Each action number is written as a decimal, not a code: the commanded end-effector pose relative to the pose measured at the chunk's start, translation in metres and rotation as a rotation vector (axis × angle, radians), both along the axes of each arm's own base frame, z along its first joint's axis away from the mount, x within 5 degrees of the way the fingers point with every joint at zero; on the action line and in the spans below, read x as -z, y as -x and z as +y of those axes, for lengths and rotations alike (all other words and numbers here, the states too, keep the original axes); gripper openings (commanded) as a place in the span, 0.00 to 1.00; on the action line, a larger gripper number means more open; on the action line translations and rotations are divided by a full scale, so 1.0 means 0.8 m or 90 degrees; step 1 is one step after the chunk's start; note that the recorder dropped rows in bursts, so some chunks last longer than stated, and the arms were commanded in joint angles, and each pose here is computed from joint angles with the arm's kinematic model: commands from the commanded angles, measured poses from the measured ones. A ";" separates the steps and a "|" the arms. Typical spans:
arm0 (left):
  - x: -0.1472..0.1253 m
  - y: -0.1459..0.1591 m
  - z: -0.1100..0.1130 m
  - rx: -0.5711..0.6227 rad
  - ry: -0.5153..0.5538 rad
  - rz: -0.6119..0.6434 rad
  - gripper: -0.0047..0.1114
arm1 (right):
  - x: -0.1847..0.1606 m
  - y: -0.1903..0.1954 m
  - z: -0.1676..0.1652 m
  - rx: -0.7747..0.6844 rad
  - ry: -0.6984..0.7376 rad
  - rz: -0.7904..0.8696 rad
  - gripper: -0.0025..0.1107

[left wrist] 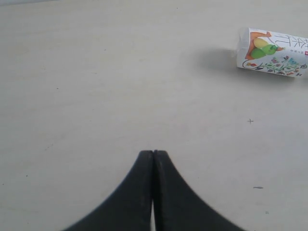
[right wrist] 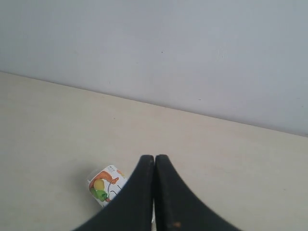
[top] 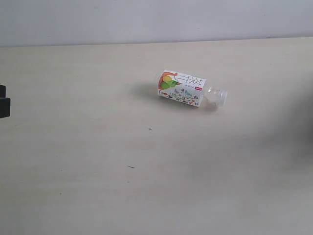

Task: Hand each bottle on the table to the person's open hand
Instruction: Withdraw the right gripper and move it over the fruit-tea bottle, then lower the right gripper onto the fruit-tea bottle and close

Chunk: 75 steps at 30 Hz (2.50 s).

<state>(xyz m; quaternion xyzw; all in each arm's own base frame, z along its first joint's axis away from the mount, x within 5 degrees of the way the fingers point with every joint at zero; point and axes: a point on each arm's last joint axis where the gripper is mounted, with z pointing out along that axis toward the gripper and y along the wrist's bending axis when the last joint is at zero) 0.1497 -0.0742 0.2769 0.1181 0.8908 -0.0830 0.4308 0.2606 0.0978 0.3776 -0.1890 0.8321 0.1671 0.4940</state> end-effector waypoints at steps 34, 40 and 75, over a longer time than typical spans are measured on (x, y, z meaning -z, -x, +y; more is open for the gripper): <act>-0.001 0.000 0.000 -0.002 0.007 -0.006 0.04 | 0.098 -0.084 0.094 -0.273 0.287 0.220 0.02; -0.001 0.000 0.000 -0.002 0.007 -0.006 0.04 | 0.087 -0.134 0.115 -0.305 0.335 0.302 0.02; -0.001 0.000 0.000 -0.002 0.007 -0.006 0.04 | 0.225 -0.165 0.221 -0.496 0.566 0.288 0.72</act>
